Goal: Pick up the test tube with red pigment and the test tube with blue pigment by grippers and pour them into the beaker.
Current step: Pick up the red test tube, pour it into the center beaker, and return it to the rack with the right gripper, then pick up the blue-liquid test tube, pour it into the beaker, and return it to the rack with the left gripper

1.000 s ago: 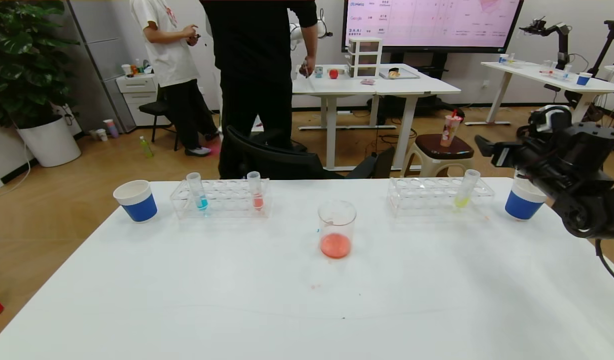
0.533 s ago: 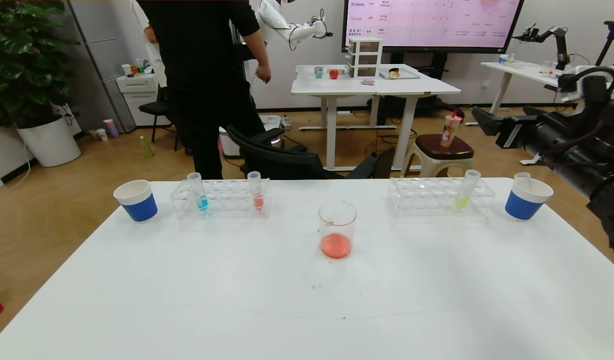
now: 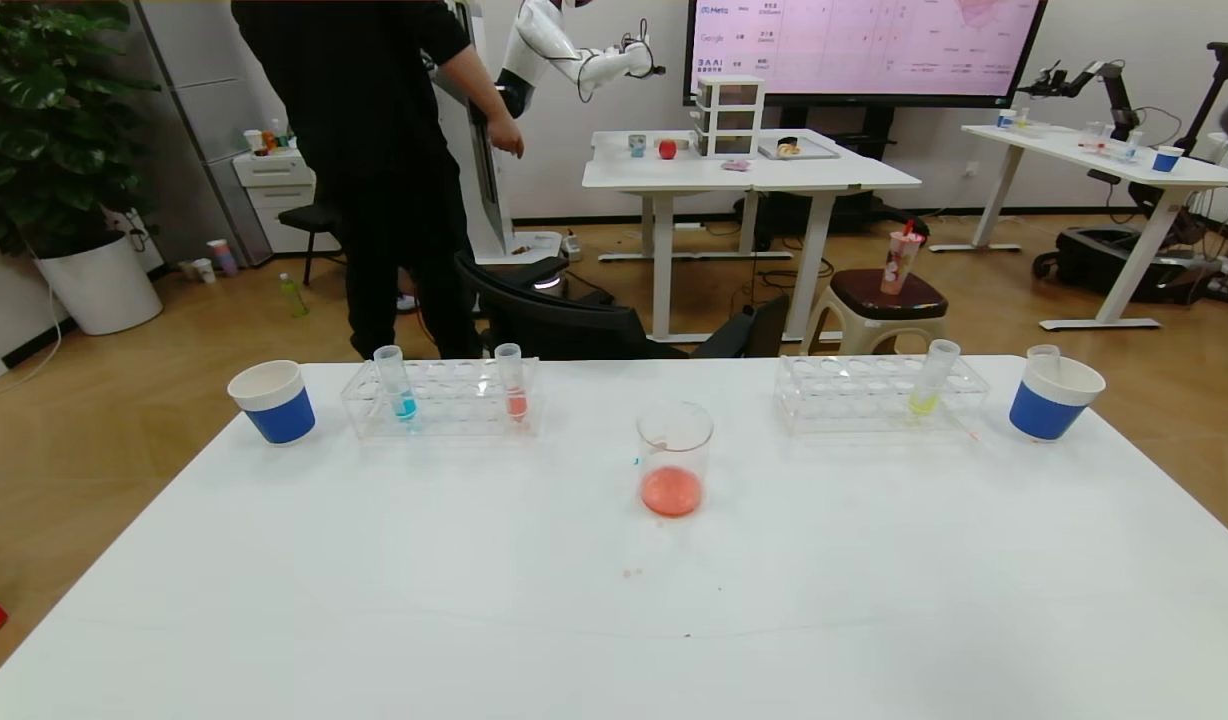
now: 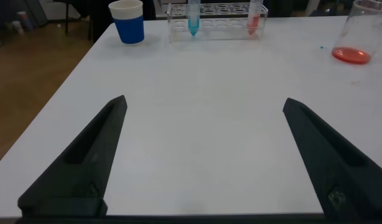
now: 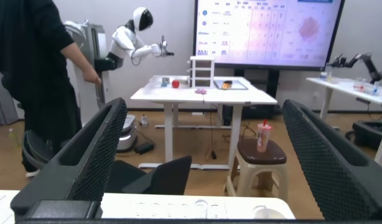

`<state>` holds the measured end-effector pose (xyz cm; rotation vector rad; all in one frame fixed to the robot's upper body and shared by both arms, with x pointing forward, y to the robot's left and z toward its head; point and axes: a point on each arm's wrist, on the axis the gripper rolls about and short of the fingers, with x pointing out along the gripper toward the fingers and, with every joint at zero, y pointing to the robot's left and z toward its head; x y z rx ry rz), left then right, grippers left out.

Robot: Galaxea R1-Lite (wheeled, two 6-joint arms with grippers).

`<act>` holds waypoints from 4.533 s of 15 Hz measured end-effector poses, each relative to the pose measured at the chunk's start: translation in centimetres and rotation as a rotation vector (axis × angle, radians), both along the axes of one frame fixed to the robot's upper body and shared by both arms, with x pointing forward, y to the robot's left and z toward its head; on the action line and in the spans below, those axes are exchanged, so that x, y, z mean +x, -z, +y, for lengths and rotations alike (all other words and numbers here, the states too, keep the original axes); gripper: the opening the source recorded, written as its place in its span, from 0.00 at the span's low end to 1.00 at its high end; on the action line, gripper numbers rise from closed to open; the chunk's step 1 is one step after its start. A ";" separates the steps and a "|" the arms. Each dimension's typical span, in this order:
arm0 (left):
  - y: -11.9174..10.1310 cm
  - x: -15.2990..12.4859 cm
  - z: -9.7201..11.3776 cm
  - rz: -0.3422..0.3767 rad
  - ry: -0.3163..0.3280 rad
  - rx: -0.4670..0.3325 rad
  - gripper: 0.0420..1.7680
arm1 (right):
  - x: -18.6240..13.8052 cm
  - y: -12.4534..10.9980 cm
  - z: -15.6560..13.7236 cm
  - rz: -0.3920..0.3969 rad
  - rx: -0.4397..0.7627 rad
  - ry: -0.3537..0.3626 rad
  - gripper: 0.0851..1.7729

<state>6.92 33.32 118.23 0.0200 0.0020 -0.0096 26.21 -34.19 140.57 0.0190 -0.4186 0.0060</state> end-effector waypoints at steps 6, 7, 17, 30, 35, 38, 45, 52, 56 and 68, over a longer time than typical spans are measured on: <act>0.0 0.0 0.0 0.000 0.000 0.000 0.99 | -12.9 1.6 0.4 -0.036 -0.079 0.025 0.98; 0.0 0.0 0.0 0.000 0.000 0.000 0.99 | -14.6 2.4 0.6 -0.022 -0.090 0.019 0.98; 0.0 0.0 0.0 0.000 0.000 0.000 0.99 | -21.6 15.2 0.8 0.110 -0.150 -0.035 0.98; 0.0 0.0 0.0 0.000 0.000 -0.001 0.99 | -19.3 22.3 0.6 0.418 -0.087 -0.006 0.98; 0.0 0.0 0.0 0.000 0.002 0.005 0.99 | -19.3 22.3 0.6 0.418 -0.087 -0.006 0.98; 0.0 0.0 0.0 0.000 -0.001 -0.004 0.99 | -19.3 22.3 0.6 0.418 -0.087 -0.006 0.98; -1.5 -0.4 0.0 -0.065 -0.006 0.000 0.99 | -19.3 22.3 0.6 0.418 -0.087 -0.006 0.98; -11.9 2.4 0.0 -0.063 0.005 0.002 0.99 | -19.3 22.3 0.6 0.418 -0.087 -0.006 0.98; -15.3 10.2 0.0 -0.030 0.000 0.000 0.99 | -19.3 22.3 0.6 0.418 -0.087 -0.006 0.98; -4.8 33.3 0.3 0.047 -0.047 -0.007 0.99 | -19.3 22.3 0.6 0.418 -0.087 -0.006 0.98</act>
